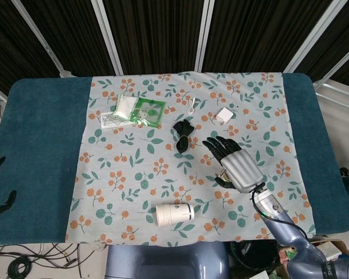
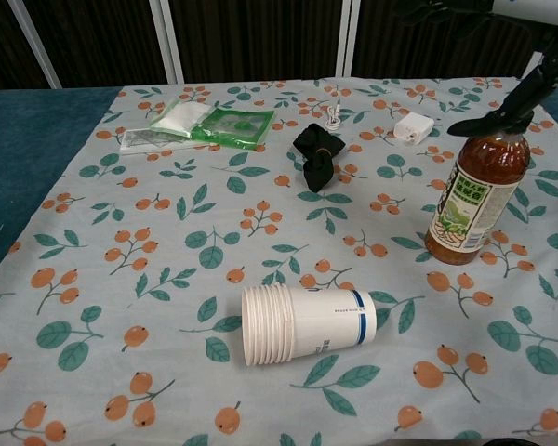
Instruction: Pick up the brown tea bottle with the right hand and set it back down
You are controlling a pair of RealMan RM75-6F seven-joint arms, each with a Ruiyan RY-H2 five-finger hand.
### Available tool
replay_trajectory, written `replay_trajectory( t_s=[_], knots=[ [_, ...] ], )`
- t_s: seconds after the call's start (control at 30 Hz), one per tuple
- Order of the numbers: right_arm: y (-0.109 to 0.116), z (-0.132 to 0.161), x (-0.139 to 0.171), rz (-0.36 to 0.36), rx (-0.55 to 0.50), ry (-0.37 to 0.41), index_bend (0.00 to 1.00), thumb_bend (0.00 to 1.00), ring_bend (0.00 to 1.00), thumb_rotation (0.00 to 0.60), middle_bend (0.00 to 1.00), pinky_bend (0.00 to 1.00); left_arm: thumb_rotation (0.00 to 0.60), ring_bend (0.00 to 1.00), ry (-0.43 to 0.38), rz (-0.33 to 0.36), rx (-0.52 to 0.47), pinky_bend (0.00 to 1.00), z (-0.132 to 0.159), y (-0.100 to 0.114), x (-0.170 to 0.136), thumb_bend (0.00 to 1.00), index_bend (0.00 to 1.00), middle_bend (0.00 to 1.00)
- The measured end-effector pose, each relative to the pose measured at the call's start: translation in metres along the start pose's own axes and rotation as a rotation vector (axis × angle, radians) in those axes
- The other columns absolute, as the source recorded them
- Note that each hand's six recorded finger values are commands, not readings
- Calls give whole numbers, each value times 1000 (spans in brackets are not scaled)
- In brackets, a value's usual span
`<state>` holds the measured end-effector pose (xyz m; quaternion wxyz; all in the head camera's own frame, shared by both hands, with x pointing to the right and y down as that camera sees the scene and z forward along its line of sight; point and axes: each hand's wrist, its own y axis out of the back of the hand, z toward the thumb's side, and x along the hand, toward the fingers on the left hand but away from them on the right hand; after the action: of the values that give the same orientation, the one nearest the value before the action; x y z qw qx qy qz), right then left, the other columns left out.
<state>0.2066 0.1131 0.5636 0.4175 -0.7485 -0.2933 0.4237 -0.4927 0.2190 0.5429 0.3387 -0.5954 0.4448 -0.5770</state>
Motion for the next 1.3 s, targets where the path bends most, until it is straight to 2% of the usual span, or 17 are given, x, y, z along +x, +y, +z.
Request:
replay_trajectory(
  t_s=[1.1, 1.3],
  knots=[
    [5, -8, 4, -22, 0, -27, 0, 127, 67, 600, 51, 139, 600, 0, 1, -4, 0, 0, 0, 0, -1, 372, 22, 0],
    [8, -15, 10, -33, -57, -46, 0, 126, 67, 600, 51, 139, 600, 0, 4, -3, -1, 0, -1, 1, -1, 372, 22, 0]
  ],
)
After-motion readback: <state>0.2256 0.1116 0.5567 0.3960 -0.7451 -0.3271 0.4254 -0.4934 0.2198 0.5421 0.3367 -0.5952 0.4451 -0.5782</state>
